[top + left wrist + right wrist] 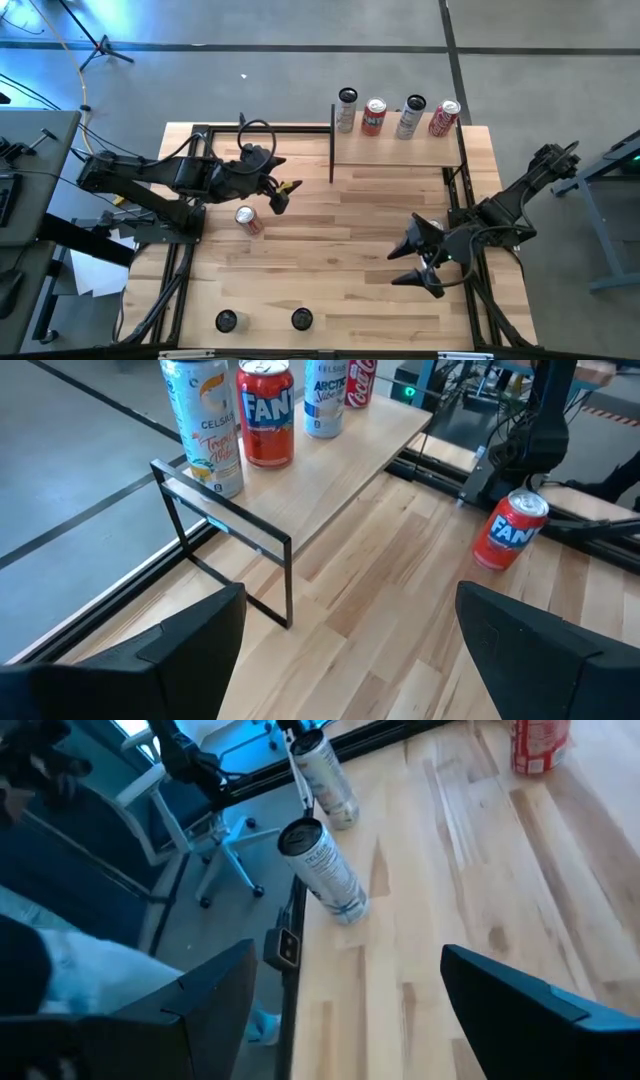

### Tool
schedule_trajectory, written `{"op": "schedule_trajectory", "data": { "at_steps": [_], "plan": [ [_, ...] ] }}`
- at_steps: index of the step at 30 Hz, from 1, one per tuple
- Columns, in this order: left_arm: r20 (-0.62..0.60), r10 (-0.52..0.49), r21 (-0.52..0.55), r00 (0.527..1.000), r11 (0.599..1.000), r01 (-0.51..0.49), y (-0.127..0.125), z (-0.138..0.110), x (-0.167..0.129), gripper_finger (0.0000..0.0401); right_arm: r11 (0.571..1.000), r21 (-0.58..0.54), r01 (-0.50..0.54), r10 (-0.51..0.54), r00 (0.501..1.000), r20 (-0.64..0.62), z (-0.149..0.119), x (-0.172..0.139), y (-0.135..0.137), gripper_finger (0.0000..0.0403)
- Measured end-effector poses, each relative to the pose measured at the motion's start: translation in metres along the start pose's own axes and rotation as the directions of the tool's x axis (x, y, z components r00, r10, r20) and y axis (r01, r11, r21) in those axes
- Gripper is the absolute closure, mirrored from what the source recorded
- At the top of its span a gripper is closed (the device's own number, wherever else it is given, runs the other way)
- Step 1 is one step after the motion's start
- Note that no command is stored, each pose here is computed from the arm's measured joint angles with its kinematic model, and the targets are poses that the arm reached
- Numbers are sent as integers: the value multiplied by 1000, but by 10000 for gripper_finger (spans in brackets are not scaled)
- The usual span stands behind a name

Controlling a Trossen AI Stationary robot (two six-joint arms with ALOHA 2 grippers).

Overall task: Place canned beverage on shelf
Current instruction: Put the red white soda can on the shelf aligned with the other red white soda can

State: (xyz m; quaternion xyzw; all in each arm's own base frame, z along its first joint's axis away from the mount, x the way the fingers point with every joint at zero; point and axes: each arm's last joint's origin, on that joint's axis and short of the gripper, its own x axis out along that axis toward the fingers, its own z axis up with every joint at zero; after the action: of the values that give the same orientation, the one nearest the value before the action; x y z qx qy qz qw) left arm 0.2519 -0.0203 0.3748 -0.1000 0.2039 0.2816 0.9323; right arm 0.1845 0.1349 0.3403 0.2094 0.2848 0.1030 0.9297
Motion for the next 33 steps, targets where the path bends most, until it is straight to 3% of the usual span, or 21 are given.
{"op": "schedule_trajectory", "data": {
  "at_steps": [6, 10, 16, 19, 22, 26, 29, 33],
  "plan": [
    [40, -20, -49, 999, 999, 22, -4, 4, 2, 64, 986, 166, 0, 0, 1000, 0, 0, 0, 0, 99],
    [61, -41, -91, 997, 995, 46, -6, 7, 3, 64, 976, 218, 0, 0, 1000, 0, 0, 0, 0, 99],
    [-33, -255, -109, 966, 962, 250, -12, 4, 0, 64, 974, 227, 0, 0, 1000, 0, 0, 0, 0, 99],
    [-93, -296, -99, 951, 953, 287, -16, -3, -4, 64, 974, 227, 0, 0, 1000, 0, 0, 0, 0, 99],
    [-233, -249, -92, 940, 968, 234, -12, -19, -14, 64, 974, 227, 0, 0, 1000, 0, 0, 0, 0, 99],
    [-423, -62, -79, 904, 996, 31, -3, -48, -34, 64, 974, 227, 0, 0, 1000, 0, 0, 0, 0, 99],
    [-467, 37, -78, 884, 994, -82, -2, -62, -51, 64, 974, 227, 0, 0, 1000, 0, 0, 0, 0, 99],
    [-506, 90, -116, 858, 978, -171, -4, -76, -70, 64, 974, 227, 0, 0, 1000, 0, 0, 0, 0, 99]
  ]
}}
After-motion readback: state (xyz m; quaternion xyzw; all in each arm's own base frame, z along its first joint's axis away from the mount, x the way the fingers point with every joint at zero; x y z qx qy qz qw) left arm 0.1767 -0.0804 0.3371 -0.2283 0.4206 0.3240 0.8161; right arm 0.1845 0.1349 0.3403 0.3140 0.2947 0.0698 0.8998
